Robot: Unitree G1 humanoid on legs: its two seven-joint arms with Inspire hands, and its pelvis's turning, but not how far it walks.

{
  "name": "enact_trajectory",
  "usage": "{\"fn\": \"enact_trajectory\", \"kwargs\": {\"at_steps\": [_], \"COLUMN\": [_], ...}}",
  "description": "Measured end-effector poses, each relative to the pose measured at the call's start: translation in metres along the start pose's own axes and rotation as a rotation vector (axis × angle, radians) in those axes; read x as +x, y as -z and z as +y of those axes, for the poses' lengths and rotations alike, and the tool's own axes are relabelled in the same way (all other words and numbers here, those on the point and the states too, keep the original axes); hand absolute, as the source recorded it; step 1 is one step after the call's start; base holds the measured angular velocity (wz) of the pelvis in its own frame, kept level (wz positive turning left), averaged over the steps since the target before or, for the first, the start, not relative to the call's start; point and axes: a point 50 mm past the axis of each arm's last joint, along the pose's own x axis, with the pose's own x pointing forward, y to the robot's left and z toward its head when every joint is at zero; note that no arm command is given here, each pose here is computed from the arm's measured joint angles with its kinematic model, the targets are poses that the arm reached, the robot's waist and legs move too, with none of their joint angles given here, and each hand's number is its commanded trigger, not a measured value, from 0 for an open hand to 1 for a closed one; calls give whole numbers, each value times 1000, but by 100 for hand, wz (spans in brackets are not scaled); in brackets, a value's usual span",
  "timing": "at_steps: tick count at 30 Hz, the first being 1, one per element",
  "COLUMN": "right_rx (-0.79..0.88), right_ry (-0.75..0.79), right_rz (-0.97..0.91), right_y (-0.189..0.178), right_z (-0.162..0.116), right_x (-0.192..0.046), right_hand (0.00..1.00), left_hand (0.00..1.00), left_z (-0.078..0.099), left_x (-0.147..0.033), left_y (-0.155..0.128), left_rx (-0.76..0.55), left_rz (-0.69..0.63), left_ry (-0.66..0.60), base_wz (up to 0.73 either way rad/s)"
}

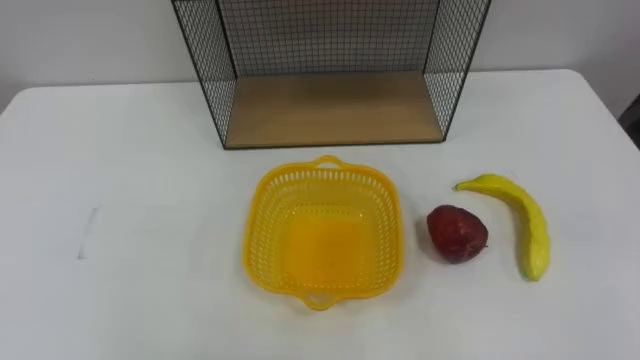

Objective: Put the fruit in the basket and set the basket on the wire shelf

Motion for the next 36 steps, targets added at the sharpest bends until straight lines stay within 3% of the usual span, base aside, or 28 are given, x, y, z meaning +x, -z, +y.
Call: {"fn": "enact_trajectory", "kwargs": {"at_steps": [9, 18, 21, 29, 32, 36], "right_rx": [-1, 205, 423, 1381, 1557, 1643], "right_ry": [-13, 7, 45, 236, 305, 458], "right_rz": [17, 60, 80, 98, -6, -66], "right_y": [1, 6, 7, 5, -9, -21], "right_z": [1, -1, -8, -41, -66, -96], "right_x": [0, 0, 0, 0, -3, -12], "right_hand": [0, 0, 0, 0, 0, 0], "left_hand": [0, 0, 0, 0, 0, 0], "left_z": [-4, -4, -3, 13, 16, 22], "left_x": [-1, -2, -3, -4, -4, -3], "left_y": [5, 12, 15, 25, 25, 21], "left_rx": [-4, -3, -32, -124, -152, -159], "left_rz": [25, 48, 58, 93, 87, 62], "left_ry": [36, 47, 33, -73, -97, -135], "base_wz": [0, -2, -6, -3, -6, -4]}}
